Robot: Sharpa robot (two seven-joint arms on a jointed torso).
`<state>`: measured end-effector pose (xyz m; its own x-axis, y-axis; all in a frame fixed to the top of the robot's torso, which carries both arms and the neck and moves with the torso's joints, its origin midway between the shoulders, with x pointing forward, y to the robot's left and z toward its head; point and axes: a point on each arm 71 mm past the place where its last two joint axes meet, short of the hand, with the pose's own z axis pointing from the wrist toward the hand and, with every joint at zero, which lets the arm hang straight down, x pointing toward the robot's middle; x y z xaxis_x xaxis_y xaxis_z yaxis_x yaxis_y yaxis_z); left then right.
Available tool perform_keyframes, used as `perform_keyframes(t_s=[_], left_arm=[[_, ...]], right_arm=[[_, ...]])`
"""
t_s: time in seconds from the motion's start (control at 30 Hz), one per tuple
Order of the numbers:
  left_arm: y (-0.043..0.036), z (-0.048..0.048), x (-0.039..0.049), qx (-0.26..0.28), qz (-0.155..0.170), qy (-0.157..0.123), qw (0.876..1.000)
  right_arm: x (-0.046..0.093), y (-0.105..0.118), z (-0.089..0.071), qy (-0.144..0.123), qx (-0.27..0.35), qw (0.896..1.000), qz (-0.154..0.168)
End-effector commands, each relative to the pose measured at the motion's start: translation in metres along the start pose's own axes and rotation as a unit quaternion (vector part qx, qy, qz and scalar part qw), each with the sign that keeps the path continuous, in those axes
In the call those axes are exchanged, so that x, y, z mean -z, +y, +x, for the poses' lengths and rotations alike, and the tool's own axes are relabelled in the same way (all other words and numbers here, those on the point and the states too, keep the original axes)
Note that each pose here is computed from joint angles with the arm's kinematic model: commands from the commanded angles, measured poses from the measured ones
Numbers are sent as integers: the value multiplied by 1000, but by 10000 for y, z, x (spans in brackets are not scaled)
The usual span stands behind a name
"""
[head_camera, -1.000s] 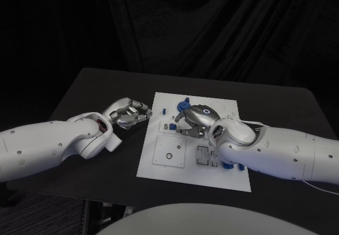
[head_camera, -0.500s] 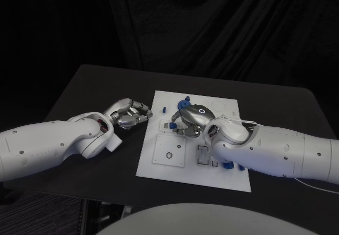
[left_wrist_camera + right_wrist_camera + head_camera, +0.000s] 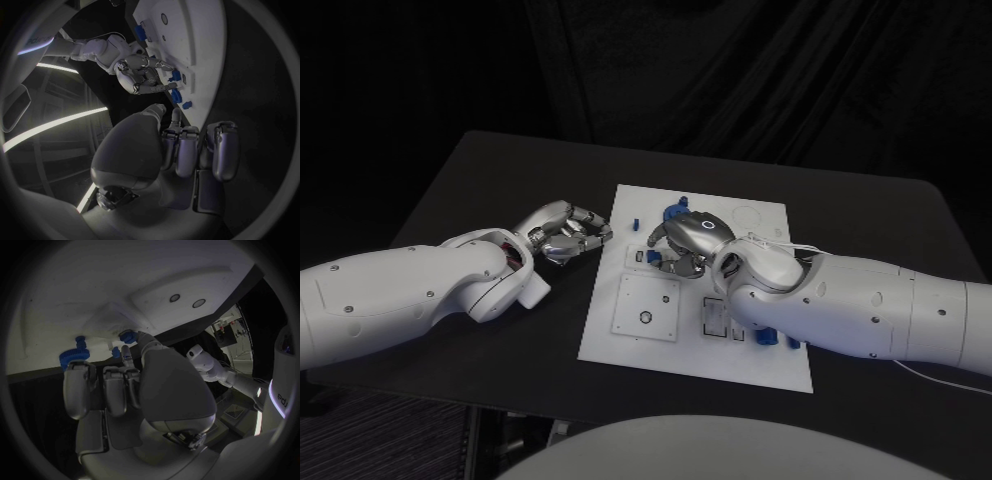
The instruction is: Assemble the parts on the task board
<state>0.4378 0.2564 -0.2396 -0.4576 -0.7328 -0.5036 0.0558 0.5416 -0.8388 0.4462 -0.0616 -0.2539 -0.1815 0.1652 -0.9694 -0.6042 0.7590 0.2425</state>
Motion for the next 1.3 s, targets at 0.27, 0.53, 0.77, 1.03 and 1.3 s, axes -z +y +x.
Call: perform_keyframes(t_s=[0.27, 0.53, 0.77, 1.03, 1.3], left_arm=[[-16, 40, -27, 2, 3, 13, 1000], [-13, 58, -43, 2, 2, 17, 1000], [-16, 76, -56, 3, 2, 21, 1000], [-22, 107, -78, 3, 3, 28, 1000], [-43, 145, -97, 5, 13, 34, 999]], right_arm=[[-26, 10, 36, 7, 6, 1000, -4], [-37, -10, 82, 19, 9, 1000, 3], [-38, -21, 112, 25, 20, 999, 3], [-29, -23, 116, 23, 23, 999, -2], [13, -2, 61, -12, 13, 1000, -21]])
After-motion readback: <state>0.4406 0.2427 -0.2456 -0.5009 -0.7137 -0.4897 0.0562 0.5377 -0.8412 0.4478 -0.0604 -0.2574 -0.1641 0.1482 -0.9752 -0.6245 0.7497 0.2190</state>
